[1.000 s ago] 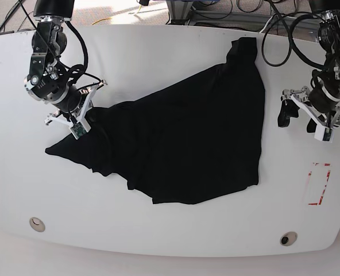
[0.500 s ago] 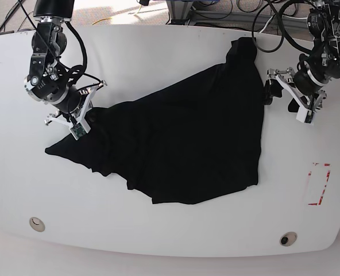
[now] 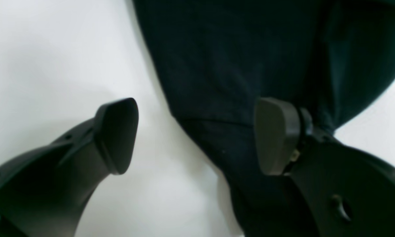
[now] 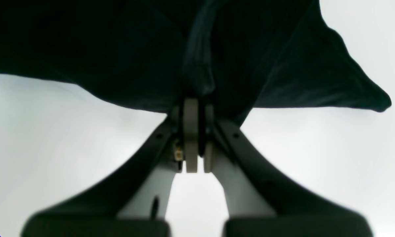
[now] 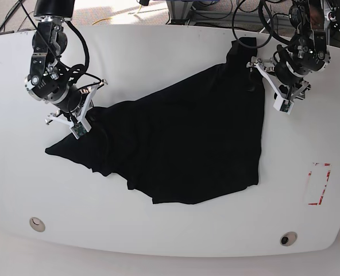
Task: Layout the t-shirt on the table in an organized manner, then fold the t-shirt properly
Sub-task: 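Move the left gripper to the shirt's opposite corner and grasp it, then lift the shirt with both grippers and swing it toward the robot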
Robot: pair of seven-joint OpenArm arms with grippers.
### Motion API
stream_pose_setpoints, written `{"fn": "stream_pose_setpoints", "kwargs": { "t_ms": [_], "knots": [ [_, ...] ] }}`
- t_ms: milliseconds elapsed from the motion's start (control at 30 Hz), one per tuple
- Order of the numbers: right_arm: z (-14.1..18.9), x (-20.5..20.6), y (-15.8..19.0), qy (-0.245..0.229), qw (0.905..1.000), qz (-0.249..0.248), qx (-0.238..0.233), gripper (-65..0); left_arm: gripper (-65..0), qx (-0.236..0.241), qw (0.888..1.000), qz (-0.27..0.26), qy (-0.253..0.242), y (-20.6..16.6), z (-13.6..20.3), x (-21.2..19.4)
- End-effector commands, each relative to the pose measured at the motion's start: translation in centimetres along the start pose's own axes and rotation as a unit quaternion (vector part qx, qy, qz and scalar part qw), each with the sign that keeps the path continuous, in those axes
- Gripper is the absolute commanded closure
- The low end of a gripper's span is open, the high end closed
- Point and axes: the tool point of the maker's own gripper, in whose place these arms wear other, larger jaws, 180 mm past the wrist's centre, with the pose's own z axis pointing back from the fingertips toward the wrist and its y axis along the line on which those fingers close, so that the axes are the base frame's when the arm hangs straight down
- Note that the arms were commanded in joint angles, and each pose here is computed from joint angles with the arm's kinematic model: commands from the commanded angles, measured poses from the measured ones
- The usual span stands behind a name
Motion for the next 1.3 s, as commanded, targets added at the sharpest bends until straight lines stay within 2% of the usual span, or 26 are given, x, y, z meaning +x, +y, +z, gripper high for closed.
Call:
{"fn": "stream_pose_setpoints", "kwargs": {
  "t_ms": [0,300,633,1033,1100,1267],
  "knots": [
    [0.5,1.3,-0.5,-0.023,0.9997,0.007,-0.007,-0.3,-51.5,-0.001,1.0,-0.007,-0.015,-0.3,0.1,0.8],
    [0.5,1.3,-0.6,-0.023,0.9997,0.008,-0.007,-0.3,-51.5,0.024,1.0,-0.011,0.003,0.2,-0.1,-0.4],
    [0.5,1.3,-0.4,-0.025,0.9997,0.006,-0.004,-0.3,-51.4,0.02,0.998,0.013,0.051,0.9,-1.6,-3.7],
    [0.5,1.4,-0.4,-0.026,0.9996,0.006,-0.004,-0.3,-50.7,0.012,0.999,0.011,0.05,0.3,-2.1,-3.4],
    [0.5,1.4,-0.4,-0.026,0.9996,0.006,-0.004,-0.3,-47.2,0.008,0.999,0.006,0.048,0.0,-2.4,-3.0],
    [0.6,1.5,-0.4,-0.027,0.9996,0.007,-0.004,-0.3,-29.7,-0.012,0.998,0.002,0.069,-1.1,-3.4,-4.2]
  ]
}}
